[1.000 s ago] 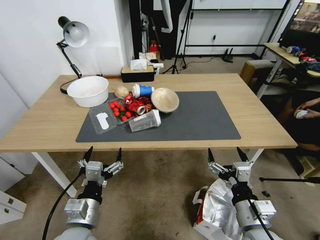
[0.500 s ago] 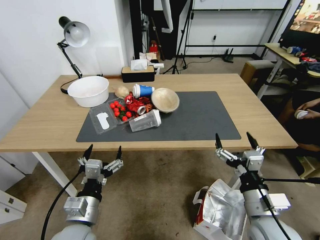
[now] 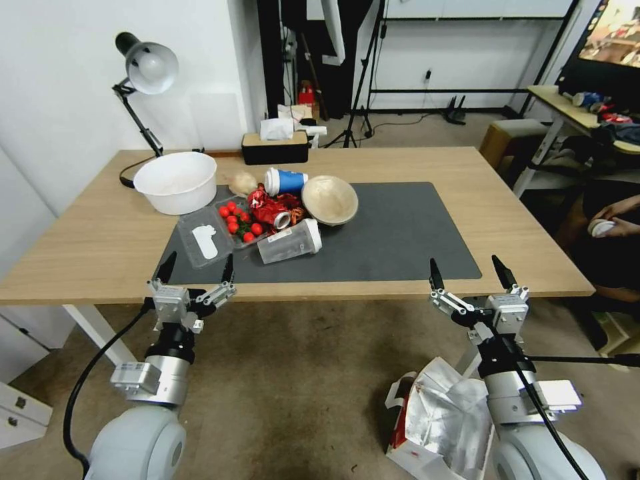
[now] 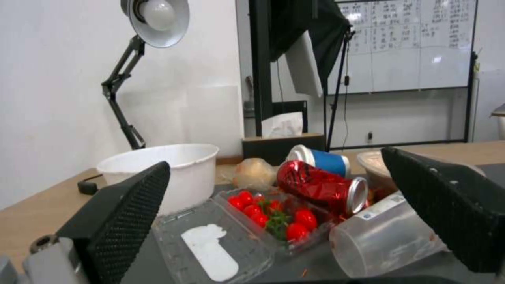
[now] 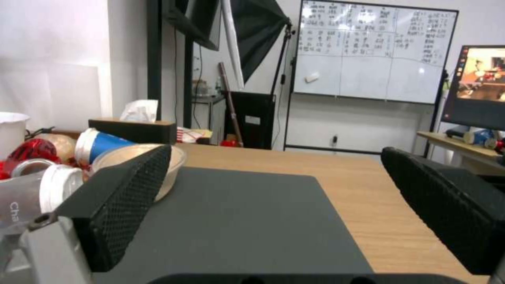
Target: Pick up the food delivery bag from the floor and place it on the table.
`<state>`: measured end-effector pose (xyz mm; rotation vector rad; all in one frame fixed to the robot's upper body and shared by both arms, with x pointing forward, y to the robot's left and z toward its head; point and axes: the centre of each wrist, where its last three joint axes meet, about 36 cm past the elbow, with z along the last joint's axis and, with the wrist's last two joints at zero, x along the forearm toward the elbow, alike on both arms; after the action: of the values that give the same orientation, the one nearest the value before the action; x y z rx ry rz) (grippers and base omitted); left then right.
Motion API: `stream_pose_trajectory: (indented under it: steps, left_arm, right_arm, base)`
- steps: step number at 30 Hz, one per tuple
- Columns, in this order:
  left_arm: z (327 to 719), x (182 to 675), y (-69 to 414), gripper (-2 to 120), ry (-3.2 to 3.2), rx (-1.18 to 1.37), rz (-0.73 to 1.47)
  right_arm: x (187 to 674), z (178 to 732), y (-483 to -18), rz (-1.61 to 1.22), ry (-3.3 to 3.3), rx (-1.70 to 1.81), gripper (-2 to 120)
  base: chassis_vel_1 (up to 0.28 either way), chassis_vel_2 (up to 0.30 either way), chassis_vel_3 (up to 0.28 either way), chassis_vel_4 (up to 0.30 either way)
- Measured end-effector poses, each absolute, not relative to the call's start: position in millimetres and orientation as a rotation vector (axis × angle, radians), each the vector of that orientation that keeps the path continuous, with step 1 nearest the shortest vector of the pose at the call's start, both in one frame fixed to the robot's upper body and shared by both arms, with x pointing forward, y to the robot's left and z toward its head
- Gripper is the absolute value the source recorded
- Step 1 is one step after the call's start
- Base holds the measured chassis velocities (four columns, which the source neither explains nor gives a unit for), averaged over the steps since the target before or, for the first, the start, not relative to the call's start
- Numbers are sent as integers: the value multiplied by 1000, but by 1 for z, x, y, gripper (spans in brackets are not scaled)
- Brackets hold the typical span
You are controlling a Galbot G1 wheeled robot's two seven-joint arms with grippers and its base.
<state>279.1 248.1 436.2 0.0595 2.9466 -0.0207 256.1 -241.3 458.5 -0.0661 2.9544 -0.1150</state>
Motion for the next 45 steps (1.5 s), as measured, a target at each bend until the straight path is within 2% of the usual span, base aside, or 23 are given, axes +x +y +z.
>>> stream_pose_trajectory:
  steps: [45]
  left_arm:
    - [429, 269, 244, 100, 2972, 51, -19]
  right_arm:
    - [254, 454, -237, -88, 2957, -45, 100]
  base:
    - [0, 0, 0, 0]
